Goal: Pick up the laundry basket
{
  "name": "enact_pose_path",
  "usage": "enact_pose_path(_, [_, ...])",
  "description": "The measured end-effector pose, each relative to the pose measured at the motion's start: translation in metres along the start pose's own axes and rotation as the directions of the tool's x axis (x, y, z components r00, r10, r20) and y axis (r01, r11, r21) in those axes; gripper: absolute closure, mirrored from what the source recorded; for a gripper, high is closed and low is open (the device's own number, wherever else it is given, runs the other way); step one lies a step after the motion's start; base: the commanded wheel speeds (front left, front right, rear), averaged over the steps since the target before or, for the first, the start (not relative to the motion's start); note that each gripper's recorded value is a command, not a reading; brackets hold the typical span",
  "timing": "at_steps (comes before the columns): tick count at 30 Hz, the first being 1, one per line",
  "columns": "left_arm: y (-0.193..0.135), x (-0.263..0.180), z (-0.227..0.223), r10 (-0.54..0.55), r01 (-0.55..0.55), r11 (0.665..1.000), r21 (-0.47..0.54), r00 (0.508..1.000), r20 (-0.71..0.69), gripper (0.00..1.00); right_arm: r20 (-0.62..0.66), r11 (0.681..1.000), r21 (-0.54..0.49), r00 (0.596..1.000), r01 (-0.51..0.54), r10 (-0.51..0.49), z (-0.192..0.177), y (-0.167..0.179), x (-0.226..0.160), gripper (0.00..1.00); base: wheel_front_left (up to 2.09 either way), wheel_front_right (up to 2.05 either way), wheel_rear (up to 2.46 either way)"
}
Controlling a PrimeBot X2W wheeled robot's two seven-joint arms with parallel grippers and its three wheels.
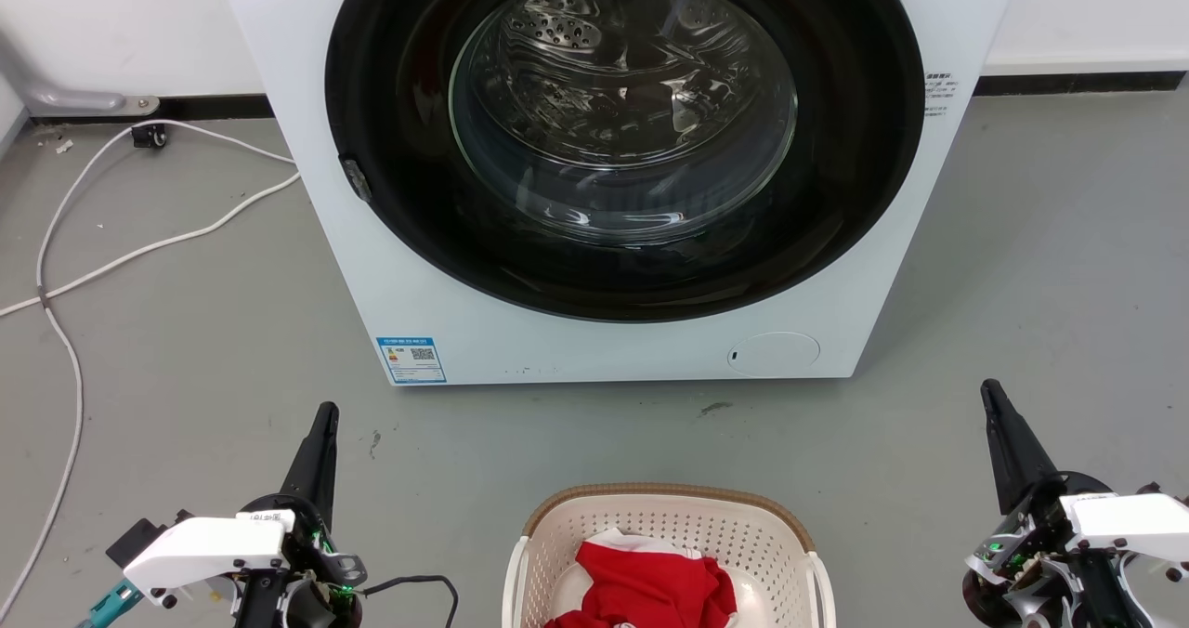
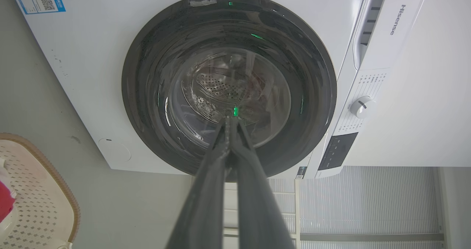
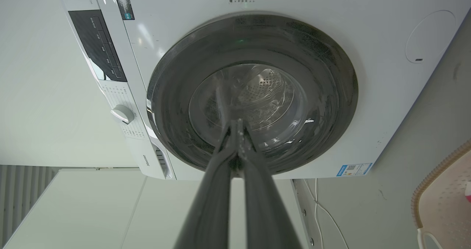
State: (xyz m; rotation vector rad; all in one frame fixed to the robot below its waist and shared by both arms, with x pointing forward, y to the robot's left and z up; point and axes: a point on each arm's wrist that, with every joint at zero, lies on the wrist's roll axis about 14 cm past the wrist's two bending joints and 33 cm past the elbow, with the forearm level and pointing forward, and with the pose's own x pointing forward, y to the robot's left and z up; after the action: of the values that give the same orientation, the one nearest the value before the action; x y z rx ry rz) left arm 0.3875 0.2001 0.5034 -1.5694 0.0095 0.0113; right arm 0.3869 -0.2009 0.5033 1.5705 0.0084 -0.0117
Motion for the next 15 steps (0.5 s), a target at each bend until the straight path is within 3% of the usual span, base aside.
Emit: enact_pose_path(15, [0.0000,0.0000,-0.0002,0.000,0.000,1.000,0.000,1.000,-0.002,1.00,-0.001,1.000,0.001,1.000,0.000,0.000,-0.0002,0.0000,0.0000,1.00,0.00,0.00,0.00])
